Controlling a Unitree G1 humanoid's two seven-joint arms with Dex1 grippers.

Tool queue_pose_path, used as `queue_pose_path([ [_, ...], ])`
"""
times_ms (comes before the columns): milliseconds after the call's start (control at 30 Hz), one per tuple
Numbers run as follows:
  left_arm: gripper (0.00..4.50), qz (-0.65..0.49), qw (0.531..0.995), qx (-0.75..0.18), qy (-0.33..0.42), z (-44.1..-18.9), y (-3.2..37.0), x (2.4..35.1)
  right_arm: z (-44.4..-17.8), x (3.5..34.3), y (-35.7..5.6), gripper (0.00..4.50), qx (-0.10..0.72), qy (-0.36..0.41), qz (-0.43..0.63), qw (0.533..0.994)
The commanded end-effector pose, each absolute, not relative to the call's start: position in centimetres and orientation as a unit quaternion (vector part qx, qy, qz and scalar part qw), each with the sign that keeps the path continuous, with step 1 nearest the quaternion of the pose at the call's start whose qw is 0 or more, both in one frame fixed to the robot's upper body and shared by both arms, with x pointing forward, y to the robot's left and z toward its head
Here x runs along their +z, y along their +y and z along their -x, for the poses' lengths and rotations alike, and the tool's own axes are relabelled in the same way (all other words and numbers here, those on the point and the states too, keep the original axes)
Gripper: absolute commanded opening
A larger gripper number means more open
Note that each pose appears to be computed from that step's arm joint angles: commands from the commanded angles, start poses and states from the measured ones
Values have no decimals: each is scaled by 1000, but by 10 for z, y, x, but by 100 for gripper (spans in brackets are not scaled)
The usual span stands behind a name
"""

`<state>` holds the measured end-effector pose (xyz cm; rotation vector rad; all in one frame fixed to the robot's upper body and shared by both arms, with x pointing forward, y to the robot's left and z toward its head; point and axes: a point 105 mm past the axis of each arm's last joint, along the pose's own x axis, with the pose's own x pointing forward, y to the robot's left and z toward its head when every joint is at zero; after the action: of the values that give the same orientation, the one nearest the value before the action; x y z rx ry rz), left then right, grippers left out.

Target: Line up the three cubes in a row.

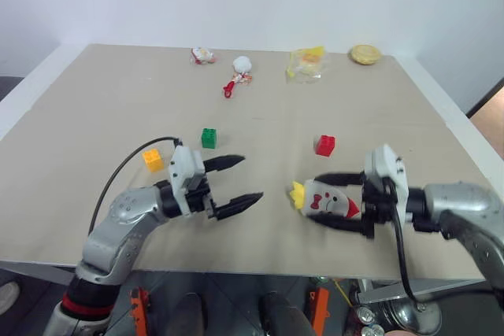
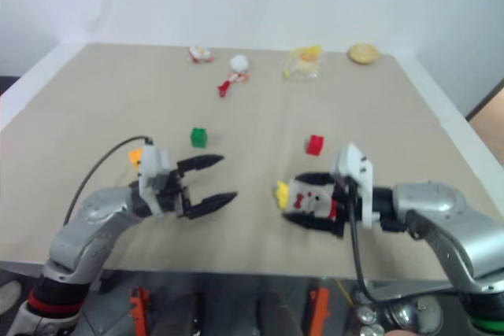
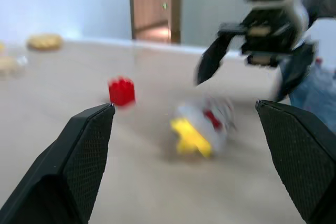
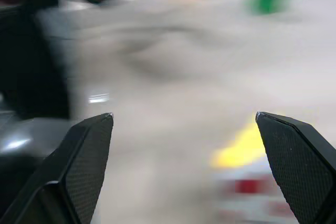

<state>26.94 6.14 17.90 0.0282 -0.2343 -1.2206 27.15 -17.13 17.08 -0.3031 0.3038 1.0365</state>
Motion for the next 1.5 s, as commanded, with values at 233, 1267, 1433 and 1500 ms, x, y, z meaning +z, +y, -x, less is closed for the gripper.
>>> queue_pose_path([
  [233,450,-17,811,-568,-140,-270,47,186,-289,127,-199,394,438,243,161,850],
  [1267,450,69,723,-658,-198,-306,-38,211,-289,179,-407,2,-240,129,46,961],
  [1433,450,57,696,-686,-205,-300,-64,206,-284,159,-427,2,-317,123,2,940],
  [1500,450,59,694,-686,-209,-299,-66,207,-284,162,-433,117,-330,109,1,938],
])
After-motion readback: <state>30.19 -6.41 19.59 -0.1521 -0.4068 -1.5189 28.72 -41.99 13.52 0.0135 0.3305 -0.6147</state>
